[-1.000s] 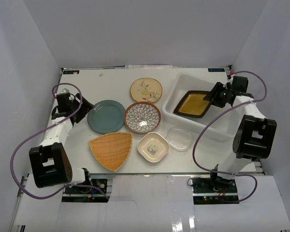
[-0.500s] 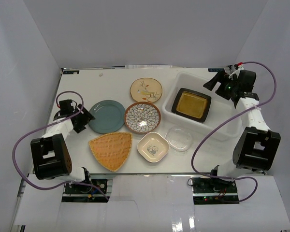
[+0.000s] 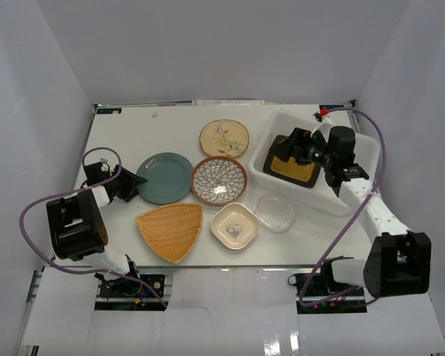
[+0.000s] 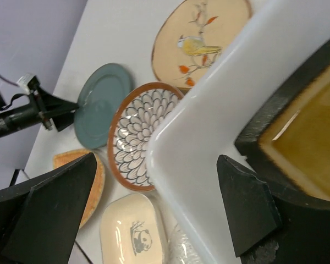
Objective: Place the plates into the plastic bin on the countertop
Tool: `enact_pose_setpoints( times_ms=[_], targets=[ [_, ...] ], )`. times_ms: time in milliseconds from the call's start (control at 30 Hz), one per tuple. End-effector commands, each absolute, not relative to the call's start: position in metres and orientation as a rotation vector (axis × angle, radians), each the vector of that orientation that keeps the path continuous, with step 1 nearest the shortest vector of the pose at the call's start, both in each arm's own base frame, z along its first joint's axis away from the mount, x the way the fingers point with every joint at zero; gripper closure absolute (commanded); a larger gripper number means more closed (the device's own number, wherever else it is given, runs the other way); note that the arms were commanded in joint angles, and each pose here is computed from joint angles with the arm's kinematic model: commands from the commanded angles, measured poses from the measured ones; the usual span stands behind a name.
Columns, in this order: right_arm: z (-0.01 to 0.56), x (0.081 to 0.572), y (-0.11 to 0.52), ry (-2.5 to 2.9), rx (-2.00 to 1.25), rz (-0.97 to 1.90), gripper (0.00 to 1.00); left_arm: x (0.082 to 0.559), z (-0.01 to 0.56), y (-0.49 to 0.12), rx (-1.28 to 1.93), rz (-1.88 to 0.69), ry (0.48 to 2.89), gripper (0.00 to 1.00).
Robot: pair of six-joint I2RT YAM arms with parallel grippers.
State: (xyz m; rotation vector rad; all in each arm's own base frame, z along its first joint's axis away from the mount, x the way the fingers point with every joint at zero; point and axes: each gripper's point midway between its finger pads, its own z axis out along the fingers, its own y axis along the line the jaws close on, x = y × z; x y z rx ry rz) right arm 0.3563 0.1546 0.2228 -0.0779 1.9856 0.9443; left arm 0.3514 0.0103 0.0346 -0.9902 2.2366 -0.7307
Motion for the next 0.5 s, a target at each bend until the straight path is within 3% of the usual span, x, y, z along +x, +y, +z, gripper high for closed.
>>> enact_pose_setpoints(
  times_ms=[0,67,100,167,200,233,467],
  targets=[
    [0.243,0.347,0.183,1.872,-0.137,1.041,0.04,0.337,0.011,-0.002,-1.080,-0.828,2.244,0.41],
    [0.238,0.339,0.203,1.872,-0.173,1.084,0.05,0.340,0.011,0.000,-1.079,-0.828,2.218,0.46],
    [0.237,0.337,0.209,1.876,-0.179,1.089,0.05,0.336,0.007,-0.001,-1.095,-0.829,2.218,0.54],
    [0.233,0.332,0.225,1.886,-0.216,1.113,0.05,0.339,0.009,0.002,-1.125,-0.817,2.174,0.76],
    [0.232,0.330,0.231,1.890,-0.228,1.121,0.05,0.332,0.003,0.002,-1.157,-0.806,2.175,0.94],
    [0.231,0.328,0.235,1.895,-0.237,1.130,0.05,0.332,0.003,0.006,-1.175,-0.773,2.155,1.00],
    [0.225,0.312,0.269,1.920,-0.327,1.160,0.06,0.337,0.045,0.035,-1.172,-0.635,1.998,1.00]
  ],
)
